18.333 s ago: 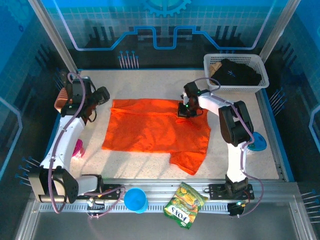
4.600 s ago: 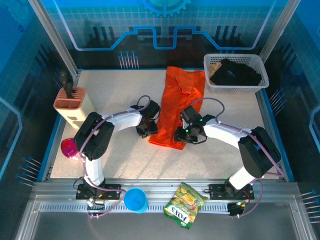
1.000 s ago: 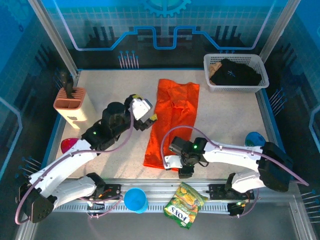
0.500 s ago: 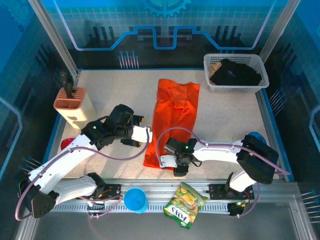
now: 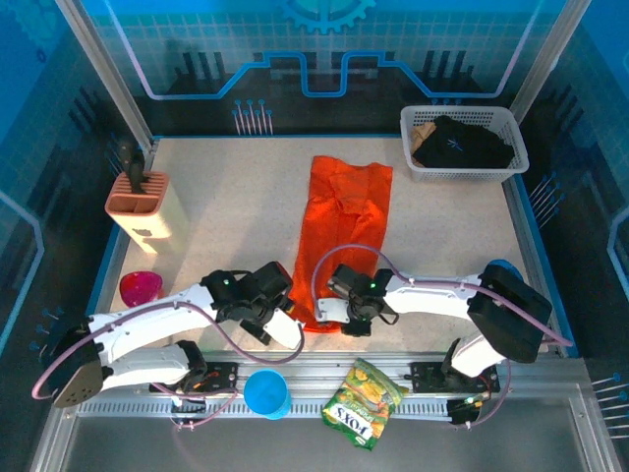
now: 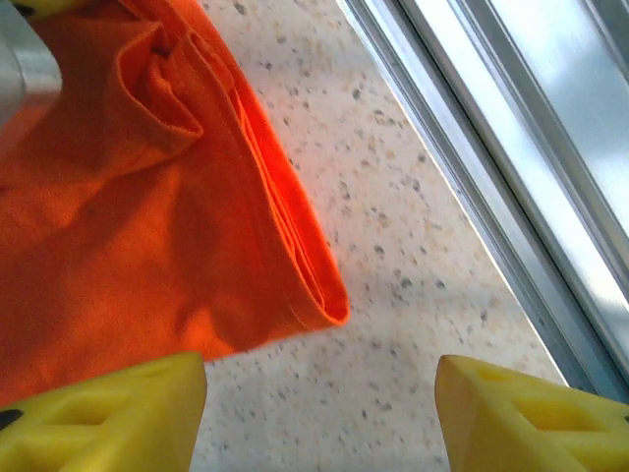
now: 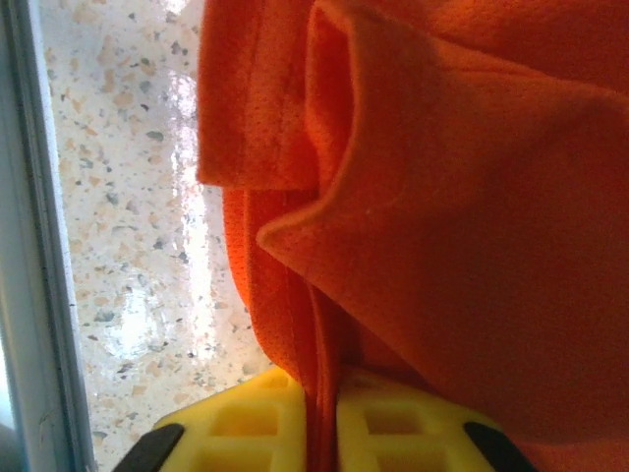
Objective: Fold and stack the t-shirts
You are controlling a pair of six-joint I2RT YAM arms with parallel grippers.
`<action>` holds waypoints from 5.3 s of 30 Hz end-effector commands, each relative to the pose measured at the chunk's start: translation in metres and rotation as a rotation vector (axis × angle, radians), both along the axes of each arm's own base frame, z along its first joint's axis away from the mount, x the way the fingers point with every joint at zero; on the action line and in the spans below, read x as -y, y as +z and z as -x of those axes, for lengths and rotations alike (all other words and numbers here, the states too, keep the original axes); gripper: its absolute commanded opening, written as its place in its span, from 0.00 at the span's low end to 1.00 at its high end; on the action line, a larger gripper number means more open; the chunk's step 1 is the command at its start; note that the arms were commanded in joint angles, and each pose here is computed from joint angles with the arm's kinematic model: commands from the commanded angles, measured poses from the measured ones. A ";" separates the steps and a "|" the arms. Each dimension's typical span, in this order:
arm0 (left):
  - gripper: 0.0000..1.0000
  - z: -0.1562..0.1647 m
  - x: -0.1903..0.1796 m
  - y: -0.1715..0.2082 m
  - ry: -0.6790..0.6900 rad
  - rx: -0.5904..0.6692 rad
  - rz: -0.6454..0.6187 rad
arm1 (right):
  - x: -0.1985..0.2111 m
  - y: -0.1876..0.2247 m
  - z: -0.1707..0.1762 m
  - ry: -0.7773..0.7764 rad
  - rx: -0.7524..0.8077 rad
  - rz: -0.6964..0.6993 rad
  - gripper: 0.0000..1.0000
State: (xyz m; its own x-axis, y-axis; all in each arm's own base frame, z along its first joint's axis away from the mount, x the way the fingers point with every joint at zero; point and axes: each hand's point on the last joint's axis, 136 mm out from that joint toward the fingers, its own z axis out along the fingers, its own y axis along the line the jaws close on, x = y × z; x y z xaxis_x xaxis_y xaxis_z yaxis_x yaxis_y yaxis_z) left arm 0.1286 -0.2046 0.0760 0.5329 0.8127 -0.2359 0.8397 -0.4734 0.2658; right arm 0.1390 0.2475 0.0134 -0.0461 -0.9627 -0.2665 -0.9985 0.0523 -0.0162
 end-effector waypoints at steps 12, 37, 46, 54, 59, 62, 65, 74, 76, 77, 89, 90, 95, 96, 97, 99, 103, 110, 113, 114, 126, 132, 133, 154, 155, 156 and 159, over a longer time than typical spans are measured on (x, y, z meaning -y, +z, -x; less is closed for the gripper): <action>0.45 -0.005 0.030 -0.026 -0.025 -0.035 0.118 | 0.022 -0.014 -0.013 -0.046 0.043 0.097 0.00; 0.64 -0.015 -0.002 -0.070 0.012 -0.080 -0.037 | 0.020 -0.008 -0.010 -0.043 0.039 0.076 0.00; 0.53 -0.032 -0.003 -0.092 0.045 -0.065 -0.091 | 0.017 -0.004 -0.010 -0.036 0.053 0.064 0.00; 0.22 -0.040 0.001 -0.084 0.076 -0.061 -0.100 | 0.015 0.003 -0.004 -0.012 0.079 0.048 0.00; 0.00 -0.040 -0.001 -0.072 0.085 -0.028 -0.076 | 0.011 0.013 -0.001 0.000 0.093 0.014 0.00; 0.00 -0.047 0.006 -0.054 0.114 0.000 -0.034 | 0.010 0.027 -0.003 -0.008 0.115 -0.010 0.00; 0.00 -0.062 0.020 -0.029 0.140 0.044 0.020 | 0.004 0.050 -0.008 -0.015 0.154 -0.069 0.00; 0.00 -0.133 0.057 0.040 0.241 0.207 0.225 | 0.020 0.117 -0.073 -0.224 0.291 -0.227 0.00; 0.00 -0.156 0.062 0.055 0.276 0.257 0.268 | 0.028 0.126 -0.091 -0.269 0.311 -0.238 0.00; 0.00 -0.164 0.063 0.060 0.289 0.270 0.278 | 0.032 0.125 -0.096 -0.278 0.310 -0.237 0.00; 0.00 -0.273 0.054 0.066 0.486 0.355 0.314 | 0.050 0.138 -0.208 -0.401 0.385 -0.229 0.00; 0.00 -0.280 0.055 0.063 0.492 0.359 0.314 | 0.052 0.135 -0.218 -0.412 0.385 -0.217 0.00; 0.00 -0.306 0.064 0.046 0.510 0.361 0.328 | 0.057 0.113 -0.250 -0.446 0.370 -0.159 0.00; 0.00 -0.310 0.066 0.042 0.510 0.358 0.327 | 0.058 0.107 -0.255 -0.454 0.365 -0.144 0.00; 0.00 -0.312 0.068 0.038 0.511 0.356 0.325 | 0.059 0.102 -0.260 -0.464 0.361 -0.130 0.00; 0.00 -0.322 0.070 0.031 0.518 0.367 0.322 | 0.063 0.090 -0.269 -0.494 0.350 -0.105 0.00; 0.00 -0.332 0.073 0.019 0.525 0.379 0.316 | 0.064 0.067 -0.283 -0.537 0.342 -0.082 0.00; 0.25 -0.350 0.071 0.014 0.585 0.438 0.336 | 0.072 0.047 -0.309 -0.648 0.353 -0.056 0.09; 0.46 -0.355 0.069 0.019 0.613 0.472 0.357 | 0.074 0.057 -0.317 -0.683 0.365 -0.090 0.27; 0.52 -0.357 0.068 0.024 0.625 0.495 0.371 | 0.073 0.064 -0.318 -0.687 0.377 -0.105 0.33; 0.76 -0.354 0.043 0.144 0.744 0.764 0.638 | 0.077 0.159 -0.267 -0.579 0.495 -0.281 0.65; 0.72 -0.292 0.033 0.143 0.627 0.672 0.671 | 0.089 0.163 -0.205 -0.452 0.503 -0.250 0.65; 0.71 -0.274 0.035 0.133 0.565 0.623 0.656 | 0.090 0.160 -0.194 -0.406 0.504 -0.236 0.65; 0.66 -0.172 0.032 -0.015 0.127 0.279 0.129 | 0.070 0.042 -0.150 -0.051 0.202 0.067 0.67; 0.66 -0.174 0.033 -0.016 0.128 0.281 0.126 | 0.069 0.040 -0.152 -0.048 0.205 0.067 0.67; 0.66 -0.176 0.034 -0.018 0.129 0.284 0.122 | 0.068 0.039 -0.153 -0.047 0.205 0.068 0.67; 0.65 -0.183 0.036 -0.021 0.139 0.293 0.119 | 0.066 0.035 -0.159 -0.054 0.215 0.071 0.68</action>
State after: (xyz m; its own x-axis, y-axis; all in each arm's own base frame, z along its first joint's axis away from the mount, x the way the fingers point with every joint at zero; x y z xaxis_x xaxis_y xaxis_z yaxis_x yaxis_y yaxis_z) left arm 0.3056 -0.2358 0.0549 0.4607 0.8642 -0.2022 0.7860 -0.2914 0.5453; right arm 0.2868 0.1728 0.0449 -0.0680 -0.9780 -0.1972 -0.9738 0.1081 -0.2002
